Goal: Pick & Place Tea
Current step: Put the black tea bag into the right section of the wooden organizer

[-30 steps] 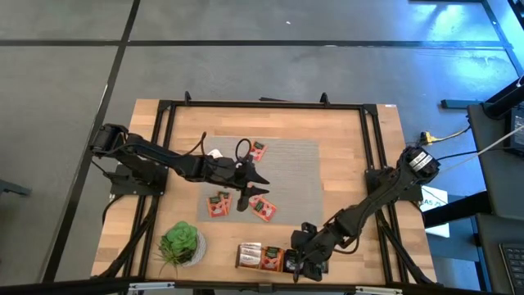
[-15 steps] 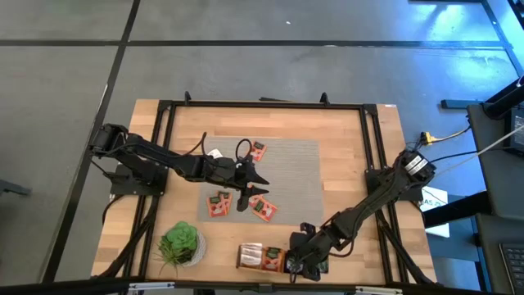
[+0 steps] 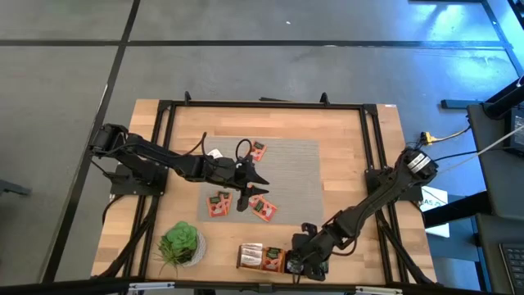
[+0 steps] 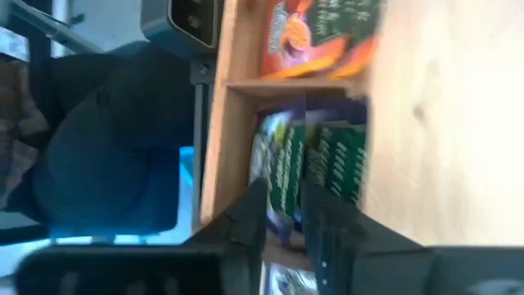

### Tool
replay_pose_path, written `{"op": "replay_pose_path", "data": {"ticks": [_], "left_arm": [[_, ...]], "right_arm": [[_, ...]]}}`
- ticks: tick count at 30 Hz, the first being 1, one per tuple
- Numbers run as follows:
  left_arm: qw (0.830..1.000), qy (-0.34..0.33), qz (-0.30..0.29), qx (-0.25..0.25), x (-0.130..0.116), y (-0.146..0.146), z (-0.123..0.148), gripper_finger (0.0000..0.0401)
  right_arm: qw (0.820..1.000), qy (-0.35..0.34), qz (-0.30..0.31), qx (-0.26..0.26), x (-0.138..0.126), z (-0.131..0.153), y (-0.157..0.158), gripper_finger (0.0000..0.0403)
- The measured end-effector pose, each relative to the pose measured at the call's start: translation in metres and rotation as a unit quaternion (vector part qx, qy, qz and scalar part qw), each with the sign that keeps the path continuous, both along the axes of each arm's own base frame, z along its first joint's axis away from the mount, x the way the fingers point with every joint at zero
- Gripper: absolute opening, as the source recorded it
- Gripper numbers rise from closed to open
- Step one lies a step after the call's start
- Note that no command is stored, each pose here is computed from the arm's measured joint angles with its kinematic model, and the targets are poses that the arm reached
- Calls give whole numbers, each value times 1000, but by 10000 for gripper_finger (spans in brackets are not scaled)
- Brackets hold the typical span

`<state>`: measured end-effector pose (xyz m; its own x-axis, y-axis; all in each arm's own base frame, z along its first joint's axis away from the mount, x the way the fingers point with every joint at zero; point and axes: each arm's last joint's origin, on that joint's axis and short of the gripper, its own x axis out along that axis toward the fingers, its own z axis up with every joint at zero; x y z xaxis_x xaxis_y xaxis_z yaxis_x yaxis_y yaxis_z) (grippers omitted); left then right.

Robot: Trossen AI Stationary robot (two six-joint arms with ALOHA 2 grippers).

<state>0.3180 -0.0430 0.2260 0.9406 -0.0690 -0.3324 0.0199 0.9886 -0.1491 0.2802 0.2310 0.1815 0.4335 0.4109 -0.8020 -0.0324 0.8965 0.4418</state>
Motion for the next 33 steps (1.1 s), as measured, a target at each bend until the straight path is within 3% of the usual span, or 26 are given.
{"op": "replay_pose_path", "data": {"ticks": [5, 8, 16, 24, 33], "left_arm": [[1000, 4, 0, 1, 0, 0, -1, 128], [1000, 4, 0, -8, 0, -1, -1, 128], [1000, 6, -6, -10, -1, -5, -1, 127], [1000, 4, 16, -4, -1, -4, -1, 128], [1000, 0, 32, 0, -1, -3, 0, 128]], "right_arm": [[1000, -18, -13, -12, -14, 31, -7, 113], [999, -3, 14, -29, -33, 41, -2, 120], [978, -85, 42, -184, -64, 22, 23, 122], [986, -17, 57, -154, -70, -14, 24, 122], [993, -12, 64, -94, -77, -51, 19, 122]]}}
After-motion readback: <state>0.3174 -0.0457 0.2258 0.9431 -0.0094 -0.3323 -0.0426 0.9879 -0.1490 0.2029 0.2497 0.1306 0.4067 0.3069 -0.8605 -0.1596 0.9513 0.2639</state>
